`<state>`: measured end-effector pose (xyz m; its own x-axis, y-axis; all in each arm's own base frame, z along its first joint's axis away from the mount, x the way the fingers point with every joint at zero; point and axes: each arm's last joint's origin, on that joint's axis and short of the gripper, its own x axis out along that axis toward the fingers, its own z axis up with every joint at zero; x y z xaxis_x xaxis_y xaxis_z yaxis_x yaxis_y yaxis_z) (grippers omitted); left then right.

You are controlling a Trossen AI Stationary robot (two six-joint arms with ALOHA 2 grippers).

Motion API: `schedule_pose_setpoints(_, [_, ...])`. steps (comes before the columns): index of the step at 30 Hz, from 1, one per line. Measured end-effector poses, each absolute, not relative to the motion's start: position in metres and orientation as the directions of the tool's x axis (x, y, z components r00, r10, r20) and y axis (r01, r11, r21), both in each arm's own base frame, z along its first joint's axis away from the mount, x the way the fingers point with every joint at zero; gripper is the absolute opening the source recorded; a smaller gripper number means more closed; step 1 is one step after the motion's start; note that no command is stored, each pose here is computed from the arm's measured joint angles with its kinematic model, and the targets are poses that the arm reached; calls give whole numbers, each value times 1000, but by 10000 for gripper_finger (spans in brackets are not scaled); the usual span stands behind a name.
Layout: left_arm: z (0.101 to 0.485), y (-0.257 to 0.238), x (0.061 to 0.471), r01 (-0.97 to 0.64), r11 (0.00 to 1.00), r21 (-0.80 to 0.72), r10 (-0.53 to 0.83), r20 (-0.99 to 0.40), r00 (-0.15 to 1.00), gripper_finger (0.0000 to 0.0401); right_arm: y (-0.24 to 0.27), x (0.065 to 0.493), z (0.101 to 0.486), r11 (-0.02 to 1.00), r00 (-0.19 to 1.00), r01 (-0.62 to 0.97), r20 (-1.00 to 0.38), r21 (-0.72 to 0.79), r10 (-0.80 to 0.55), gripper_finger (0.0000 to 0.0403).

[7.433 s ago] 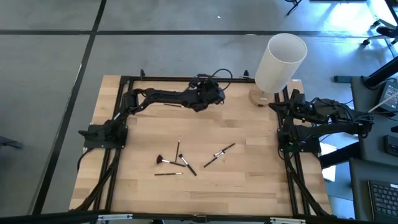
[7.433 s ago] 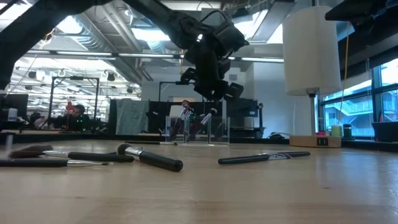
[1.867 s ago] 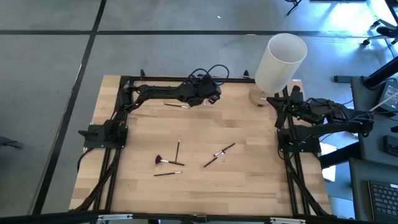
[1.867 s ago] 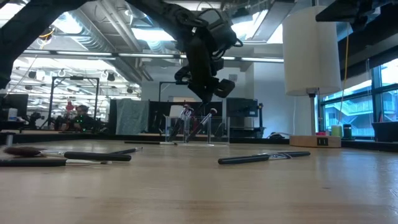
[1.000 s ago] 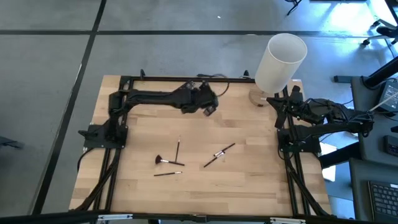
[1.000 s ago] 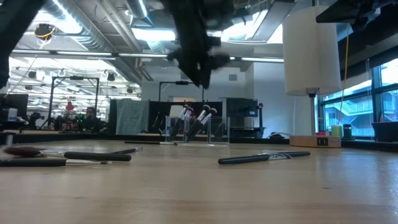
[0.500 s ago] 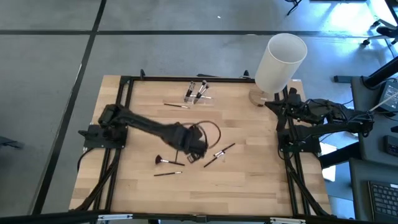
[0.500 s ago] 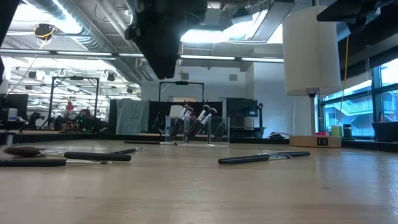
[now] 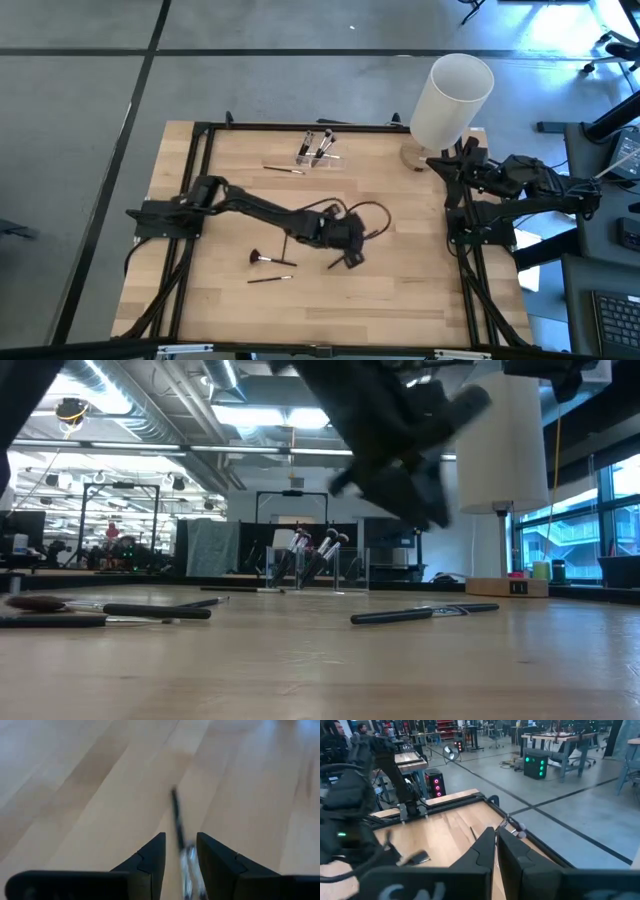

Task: Pick & Place Makeup Brushes
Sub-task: Put the eyeshadow brush into the transparent organizer

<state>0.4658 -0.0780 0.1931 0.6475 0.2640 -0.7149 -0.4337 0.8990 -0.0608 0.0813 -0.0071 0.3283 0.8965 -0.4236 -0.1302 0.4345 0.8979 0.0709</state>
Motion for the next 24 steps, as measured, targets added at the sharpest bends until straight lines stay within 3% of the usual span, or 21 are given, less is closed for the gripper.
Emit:
schedule_pose_setpoints(3, [178, -64, 483, -387, 914, -124, 210, -671, 711, 98, -7, 83, 327, 898, 895, 436, -140, 64, -424, 20])
schedule_pose_setpoints(7, [167, -53, 487, -366, 916, -161, 155, -701, 696, 92, -7, 84, 323, 899, 886, 437, -186, 30, -424, 20])
schedule_pose_setpoints(11, [163, -51, 478, -415, 902, -122, 179, -769, 614, 85, -7, 84, 316, 900, 871, 437, -250, -1, -423, 20])
schedule_pose_setpoints(16, [182, -59, 472, -471, 872, -135, 228, -739, 634, 74, -5, 89, 313, 911, 876, 411, -293, 41, -382, 20])
schedule_pose_setpoints(20, [207, -71, 460, -522, 851, -51, 348, -690, 634, 62, -1, 102, 311, 941, 904, 324, -329, 103, -275, 20])
schedule_pose_setpoints(24, [234, -88, 437, -658, 749, 74, 565, -590, 577, 53, 3, 125, 310, 951, 915, 279, -339, 134, -221, 20])
